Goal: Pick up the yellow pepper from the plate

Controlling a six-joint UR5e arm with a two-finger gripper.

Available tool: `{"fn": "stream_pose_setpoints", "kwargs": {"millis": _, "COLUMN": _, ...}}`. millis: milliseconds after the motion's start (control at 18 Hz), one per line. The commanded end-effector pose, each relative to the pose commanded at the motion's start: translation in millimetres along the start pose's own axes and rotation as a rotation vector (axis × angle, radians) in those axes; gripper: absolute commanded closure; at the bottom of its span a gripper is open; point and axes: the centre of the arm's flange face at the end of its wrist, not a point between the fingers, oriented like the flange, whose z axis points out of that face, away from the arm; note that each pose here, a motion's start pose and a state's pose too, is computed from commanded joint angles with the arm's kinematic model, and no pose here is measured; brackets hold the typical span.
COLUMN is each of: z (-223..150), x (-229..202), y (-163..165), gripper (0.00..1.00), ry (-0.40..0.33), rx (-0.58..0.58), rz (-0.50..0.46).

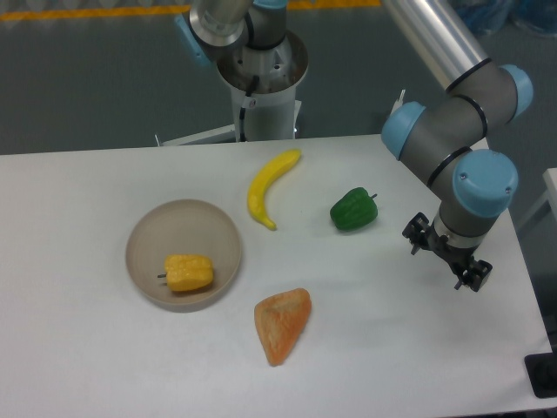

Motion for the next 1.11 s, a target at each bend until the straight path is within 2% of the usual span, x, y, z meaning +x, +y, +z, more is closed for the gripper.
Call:
{"fn": "stream_pose_setpoints", "kwargs": {"millis": 278, "z": -0.3, "x": 1.1, "y": -1.1, "gripper": 0.00, "ry": 0.002, "rx": 0.001, "rz": -0.001}}
{"fn": "stream_pose_setpoints", "kwargs": {"millis": 500, "z": -11.0, "x": 29.0, "y": -28.7, "gripper": 0.00, "ry": 0.041, "rx": 0.017, "rz": -0.007}}
{"fn": "stream_pose_setpoints", "kwargs": {"millis": 778, "z": -21.9, "x": 106.8, "y": -119.6, "gripper": 0.00, "ry": 0.075, "rx": 0.039, "rz": 0.045}}
{"fn": "stream_pose_setpoints", "kwargs": {"millis": 944, "z": -22.3, "x": 163.8, "y": -192.5, "gripper": 0.00, "ry": 0.085, "rx": 0.043, "rz": 0.090}}
{"fn": "stream_pose_setpoints", "kwargs": {"millis": 1111, "z": -20.3, "x": 204.7, "y": -234.4, "gripper": 0.00, "ry": 0.092, "rx": 0.058, "rz": 0.127}}
